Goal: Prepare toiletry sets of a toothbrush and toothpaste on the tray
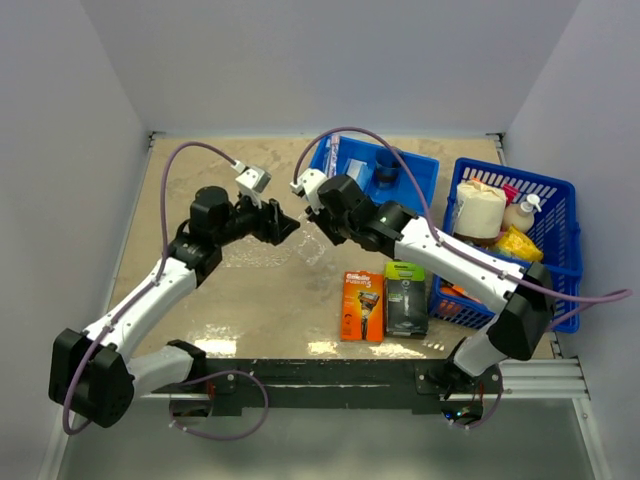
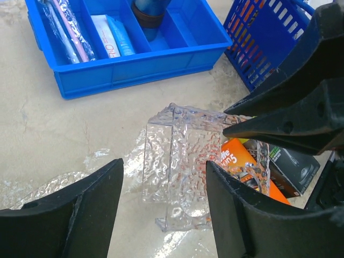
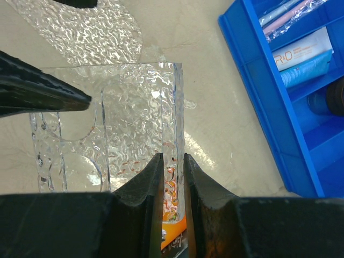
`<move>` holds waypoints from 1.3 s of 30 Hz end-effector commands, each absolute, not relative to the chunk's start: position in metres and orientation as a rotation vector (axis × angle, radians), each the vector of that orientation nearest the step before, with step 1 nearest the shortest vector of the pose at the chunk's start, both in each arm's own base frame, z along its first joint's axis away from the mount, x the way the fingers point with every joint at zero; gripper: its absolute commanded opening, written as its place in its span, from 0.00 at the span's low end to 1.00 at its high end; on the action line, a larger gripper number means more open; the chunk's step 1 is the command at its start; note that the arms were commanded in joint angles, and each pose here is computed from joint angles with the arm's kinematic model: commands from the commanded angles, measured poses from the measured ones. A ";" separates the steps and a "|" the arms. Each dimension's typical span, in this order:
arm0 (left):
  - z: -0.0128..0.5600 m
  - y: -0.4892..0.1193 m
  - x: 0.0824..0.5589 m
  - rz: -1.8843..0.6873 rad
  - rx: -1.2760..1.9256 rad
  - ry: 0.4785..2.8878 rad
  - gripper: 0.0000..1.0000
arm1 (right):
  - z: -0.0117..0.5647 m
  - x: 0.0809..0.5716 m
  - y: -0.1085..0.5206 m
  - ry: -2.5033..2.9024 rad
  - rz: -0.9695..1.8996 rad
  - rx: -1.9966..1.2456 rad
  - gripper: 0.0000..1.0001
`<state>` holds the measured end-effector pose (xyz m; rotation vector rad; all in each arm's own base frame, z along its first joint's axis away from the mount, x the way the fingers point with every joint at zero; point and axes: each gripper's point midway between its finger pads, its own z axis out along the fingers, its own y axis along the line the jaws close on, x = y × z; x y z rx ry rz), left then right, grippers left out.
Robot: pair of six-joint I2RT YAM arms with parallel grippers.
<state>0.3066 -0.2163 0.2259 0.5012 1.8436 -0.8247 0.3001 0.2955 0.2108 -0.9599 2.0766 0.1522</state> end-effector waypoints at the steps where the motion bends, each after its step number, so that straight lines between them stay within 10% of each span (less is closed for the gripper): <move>1: 0.248 -0.220 0.318 -0.766 0.485 1.785 0.66 | 0.237 0.305 0.310 2.000 0.200 -0.885 0.00; 30: 0.216 -0.238 0.318 -0.677 0.626 1.850 0.33 | 0.234 0.294 0.322 1.995 0.236 -0.887 0.00; 39: 0.213 -0.244 0.313 -0.717 0.641 1.860 0.01 | 0.231 0.301 0.316 2.000 0.193 -0.823 0.00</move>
